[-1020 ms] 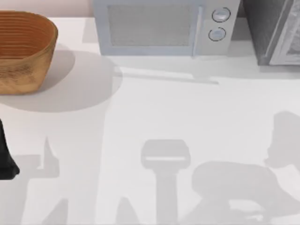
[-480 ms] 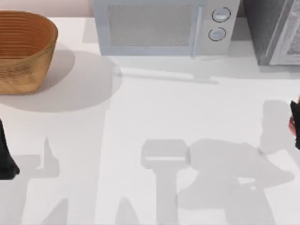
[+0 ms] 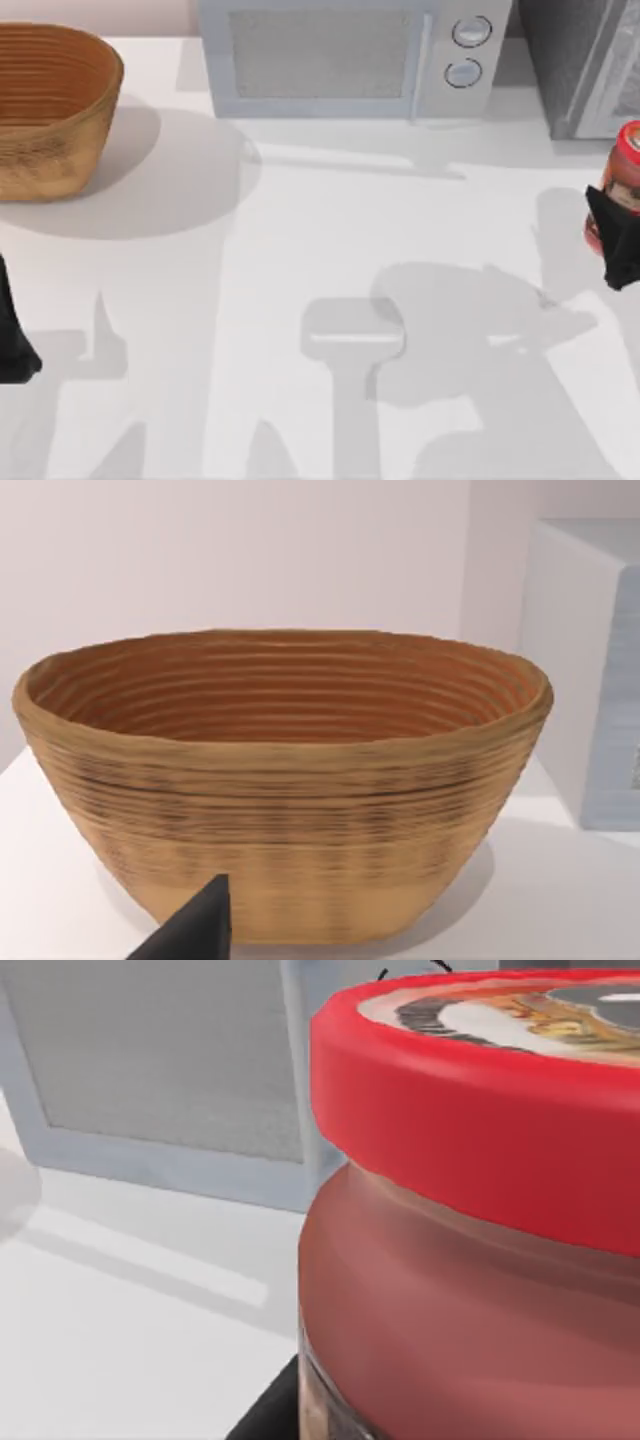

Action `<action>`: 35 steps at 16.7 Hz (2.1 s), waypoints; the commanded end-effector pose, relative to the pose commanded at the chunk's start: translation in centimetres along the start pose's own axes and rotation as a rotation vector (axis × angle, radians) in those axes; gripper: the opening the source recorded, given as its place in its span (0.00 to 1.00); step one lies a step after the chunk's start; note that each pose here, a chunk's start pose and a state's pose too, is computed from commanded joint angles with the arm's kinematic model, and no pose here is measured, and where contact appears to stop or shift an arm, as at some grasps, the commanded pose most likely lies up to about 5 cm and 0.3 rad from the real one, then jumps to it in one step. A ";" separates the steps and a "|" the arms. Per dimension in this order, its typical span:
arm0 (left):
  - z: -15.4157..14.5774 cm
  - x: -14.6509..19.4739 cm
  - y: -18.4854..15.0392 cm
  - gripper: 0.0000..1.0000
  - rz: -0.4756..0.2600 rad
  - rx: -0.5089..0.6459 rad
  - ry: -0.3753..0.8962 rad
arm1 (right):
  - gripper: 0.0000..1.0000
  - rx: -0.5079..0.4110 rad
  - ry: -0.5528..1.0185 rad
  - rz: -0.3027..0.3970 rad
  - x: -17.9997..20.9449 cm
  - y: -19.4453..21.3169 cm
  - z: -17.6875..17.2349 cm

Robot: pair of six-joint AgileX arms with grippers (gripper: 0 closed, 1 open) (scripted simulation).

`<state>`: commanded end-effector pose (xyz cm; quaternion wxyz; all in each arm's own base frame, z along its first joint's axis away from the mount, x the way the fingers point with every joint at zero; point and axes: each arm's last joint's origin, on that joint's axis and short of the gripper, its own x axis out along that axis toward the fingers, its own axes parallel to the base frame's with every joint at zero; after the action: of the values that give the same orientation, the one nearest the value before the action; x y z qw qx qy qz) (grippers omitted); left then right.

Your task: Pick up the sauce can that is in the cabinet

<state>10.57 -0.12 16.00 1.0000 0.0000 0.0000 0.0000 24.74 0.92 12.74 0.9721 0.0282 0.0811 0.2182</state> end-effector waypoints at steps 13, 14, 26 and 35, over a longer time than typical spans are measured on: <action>0.0 0.0 0.0 1.00 0.000 0.000 0.000 | 0.00 -0.073 -0.089 0.256 4.8 -1.3 -3.2; 0.0 0.0 0.0 1.00 0.000 0.000 0.000 | 0.00 -0.085 -0.102 0.277 5.1 -1.4 -3.3; 0.0 0.0 0.0 1.00 0.000 0.000 0.000 | 0.00 -0.107 -0.125 0.312 6.7 -1.4 -3.9; 0.0 0.0 0.0 1.00 0.000 0.000 0.000 | 0.00 -0.115 -0.131 0.321 11.6 0.2 -5.4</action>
<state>10.57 -0.12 16.00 1.0000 0.0000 0.0000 0.0000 34.07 6.17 5.80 0.9280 -0.0005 -0.0005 0.3726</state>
